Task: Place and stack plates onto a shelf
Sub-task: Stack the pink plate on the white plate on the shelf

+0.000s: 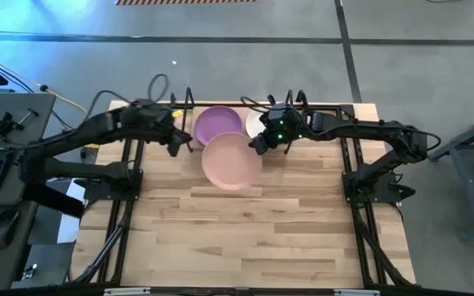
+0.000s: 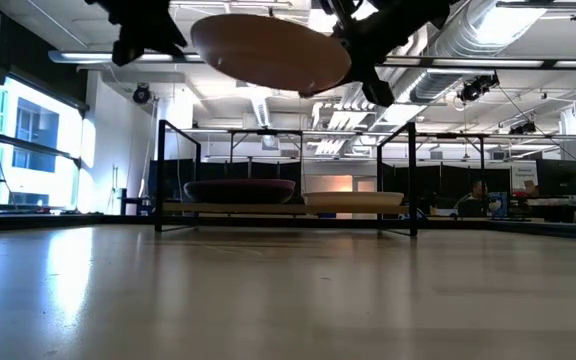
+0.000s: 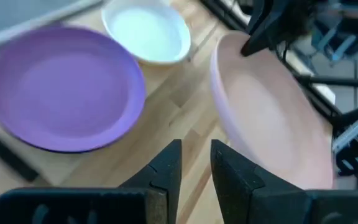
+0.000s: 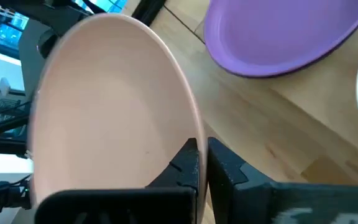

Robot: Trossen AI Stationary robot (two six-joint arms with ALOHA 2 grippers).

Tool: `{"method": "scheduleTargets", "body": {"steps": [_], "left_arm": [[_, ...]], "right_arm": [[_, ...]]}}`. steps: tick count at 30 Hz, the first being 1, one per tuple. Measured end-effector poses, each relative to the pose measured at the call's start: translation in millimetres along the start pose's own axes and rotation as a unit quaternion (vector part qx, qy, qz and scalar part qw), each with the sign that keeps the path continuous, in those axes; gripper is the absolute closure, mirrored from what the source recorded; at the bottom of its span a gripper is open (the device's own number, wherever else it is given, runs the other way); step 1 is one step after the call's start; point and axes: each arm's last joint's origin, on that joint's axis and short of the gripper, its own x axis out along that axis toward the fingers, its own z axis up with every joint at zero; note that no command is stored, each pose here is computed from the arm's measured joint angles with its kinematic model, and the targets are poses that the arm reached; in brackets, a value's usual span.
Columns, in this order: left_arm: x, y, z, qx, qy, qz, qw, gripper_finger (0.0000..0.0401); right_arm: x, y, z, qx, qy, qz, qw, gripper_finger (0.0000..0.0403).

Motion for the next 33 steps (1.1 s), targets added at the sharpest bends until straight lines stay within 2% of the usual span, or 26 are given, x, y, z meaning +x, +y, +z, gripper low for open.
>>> {"method": "scheduleTargets", "body": {"steps": [6,10,14,17,20,25,33], "left_arm": [[-47.7,0.9,-6.3,0.023,-0.098,0.017,0.995,0.0326],[-64.1,3.6,-13.7,0.041,-0.143,0.014,0.989,0.0338],[-66.5,8.6,-23.3,0.049,-0.155,0.018,0.987,0.0362],[-63.7,12.2,-30.1,0.034,-0.159,0.011,0.987,0.0381],[-58.5,15.0,-35.5,0.027,-0.154,0.002,0.988,0.0397],[-53.0,17.1,-39.9,0.013,-0.138,-0.004,0.99,0.04],[-53.2,16.8,-40.0,0.011,-0.137,-0.01,0.99,0.0401]], "right_arm": [[-18.7,1.5,30.8,-0.005,-0.059,-0.029,0.998,0.0401],[-42.0,-8.9,58.8,-0.014,-0.099,-0.106,0.989,0.0402],[-64.1,-26.6,85.3,-0.011,-0.13,-0.185,0.974,0.0402],[-65.8,-42.8,97.7,-0.003,-0.117,-0.232,0.966,0.0403],[-54.8,-57.1,103.4,0.0,-0.078,-0.262,0.962,0.0403],[-31.6,-70.0,107.6,-0.016,-0.017,-0.298,0.954,0.0403],[-24.1,-78.1,112.8,-0.027,0.0,-0.362,0.932,0.0403]]}}
